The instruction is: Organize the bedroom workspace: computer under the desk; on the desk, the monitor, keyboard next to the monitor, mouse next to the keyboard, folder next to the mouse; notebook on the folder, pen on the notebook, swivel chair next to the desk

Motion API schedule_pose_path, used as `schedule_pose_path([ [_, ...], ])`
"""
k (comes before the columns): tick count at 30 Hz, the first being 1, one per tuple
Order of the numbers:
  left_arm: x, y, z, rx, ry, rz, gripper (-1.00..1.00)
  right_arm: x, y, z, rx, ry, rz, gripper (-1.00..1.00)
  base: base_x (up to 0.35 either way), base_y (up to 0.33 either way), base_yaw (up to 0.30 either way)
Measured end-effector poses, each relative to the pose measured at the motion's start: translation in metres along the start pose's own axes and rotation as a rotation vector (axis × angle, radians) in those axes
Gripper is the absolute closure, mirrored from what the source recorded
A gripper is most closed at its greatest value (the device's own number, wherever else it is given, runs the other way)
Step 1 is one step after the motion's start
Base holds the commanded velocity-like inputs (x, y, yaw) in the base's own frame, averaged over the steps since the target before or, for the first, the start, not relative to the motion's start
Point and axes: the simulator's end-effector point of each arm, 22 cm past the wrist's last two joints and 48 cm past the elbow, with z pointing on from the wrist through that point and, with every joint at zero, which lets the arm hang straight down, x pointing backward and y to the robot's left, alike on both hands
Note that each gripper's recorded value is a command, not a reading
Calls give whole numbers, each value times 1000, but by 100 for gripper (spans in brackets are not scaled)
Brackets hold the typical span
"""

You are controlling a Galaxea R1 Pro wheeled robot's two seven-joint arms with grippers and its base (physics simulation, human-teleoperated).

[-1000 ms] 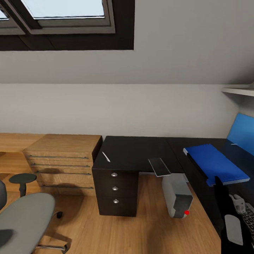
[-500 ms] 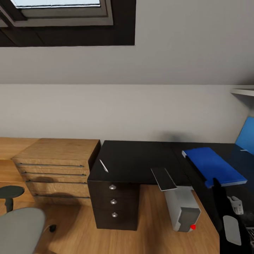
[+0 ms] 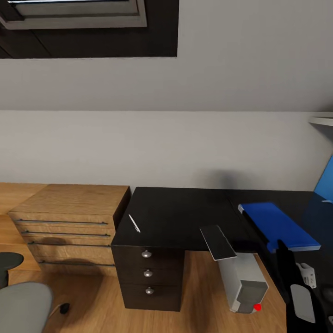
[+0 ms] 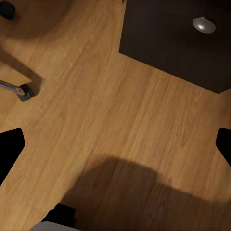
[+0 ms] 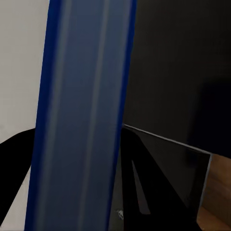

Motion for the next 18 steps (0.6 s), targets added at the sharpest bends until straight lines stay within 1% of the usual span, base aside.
schedule_pose_path([
  [1,0,0,0,0,0,0,-100,0,1,0,-4,-2,16,100,3,0,0],
  [2,0,0,0,0,0,0,-100,-1,3,0,-14,-7,47,100,1,0,0],
  [4,-2,-1,0,2,-3,-2,-100,-3,6,0,-23,-12,75,100,0,0,0],
  [6,-4,-1,0,2,-8,-4,-100,-3,7,0,-25,-12,78,100,0,0,0],
  [10,-3,-7,-1,6,-5,-13,-100,7,2,-3,-2,-5,91,100,0,0,-27],
  [12,-2,-9,-2,8,-4,-15,-100,8,0,-3,9,-4,92,100,0,0,-175],
  [18,-2,-9,-2,7,-4,-16,-100,8,-1,-3,12,-3,91,100,0,0,-244],
])
